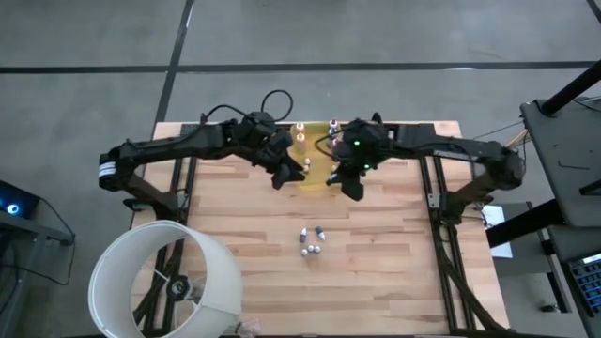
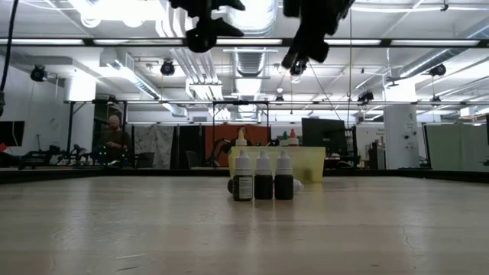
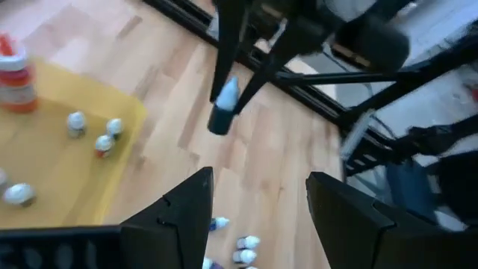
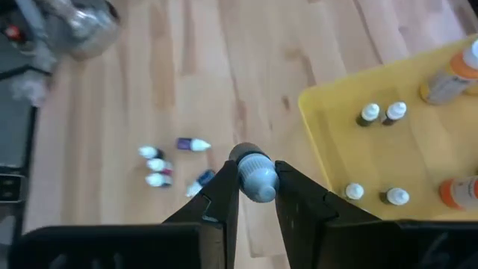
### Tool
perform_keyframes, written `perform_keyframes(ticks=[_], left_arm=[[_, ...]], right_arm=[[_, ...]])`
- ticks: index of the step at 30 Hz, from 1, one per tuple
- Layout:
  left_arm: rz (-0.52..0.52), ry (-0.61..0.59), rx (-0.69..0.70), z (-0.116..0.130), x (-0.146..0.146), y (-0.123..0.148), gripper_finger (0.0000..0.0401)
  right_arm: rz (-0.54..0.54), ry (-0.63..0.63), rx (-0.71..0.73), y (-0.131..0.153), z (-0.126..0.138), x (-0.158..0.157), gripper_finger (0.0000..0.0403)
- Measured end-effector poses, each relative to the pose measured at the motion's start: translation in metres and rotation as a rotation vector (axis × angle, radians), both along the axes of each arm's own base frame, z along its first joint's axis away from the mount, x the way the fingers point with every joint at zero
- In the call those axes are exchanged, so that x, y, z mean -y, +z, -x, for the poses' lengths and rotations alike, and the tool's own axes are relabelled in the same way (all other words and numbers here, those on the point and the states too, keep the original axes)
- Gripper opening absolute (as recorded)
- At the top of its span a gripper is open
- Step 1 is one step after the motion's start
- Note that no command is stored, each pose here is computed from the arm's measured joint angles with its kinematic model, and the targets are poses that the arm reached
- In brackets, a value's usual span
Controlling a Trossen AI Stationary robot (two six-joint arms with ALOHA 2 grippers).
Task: Pick & Place food coloring
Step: Put the small green food coloring bottle into the yellow bin
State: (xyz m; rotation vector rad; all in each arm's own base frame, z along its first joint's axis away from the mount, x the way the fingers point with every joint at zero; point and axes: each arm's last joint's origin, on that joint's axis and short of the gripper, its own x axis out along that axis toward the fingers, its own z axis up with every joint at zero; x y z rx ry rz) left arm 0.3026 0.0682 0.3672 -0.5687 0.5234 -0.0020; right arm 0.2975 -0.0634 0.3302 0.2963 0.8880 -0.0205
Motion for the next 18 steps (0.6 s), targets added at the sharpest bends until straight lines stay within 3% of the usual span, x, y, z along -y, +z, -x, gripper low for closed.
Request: perform_keyframes(ticks=[12,18], left_arm=[[-0.061,0.163,-0.068,0.038,-0.005,-0.03,0.0188],[-0.043,0.191,-0.103,0.044,-0.004,-0.043,0.0188]], right_arm=[[-0.001,-0.059,-0.12,-0.04,-0.038,0.048,0.0063],[-0.001,-0.1,-0.163,-0.059,-0.054,0.08,0.0063]])
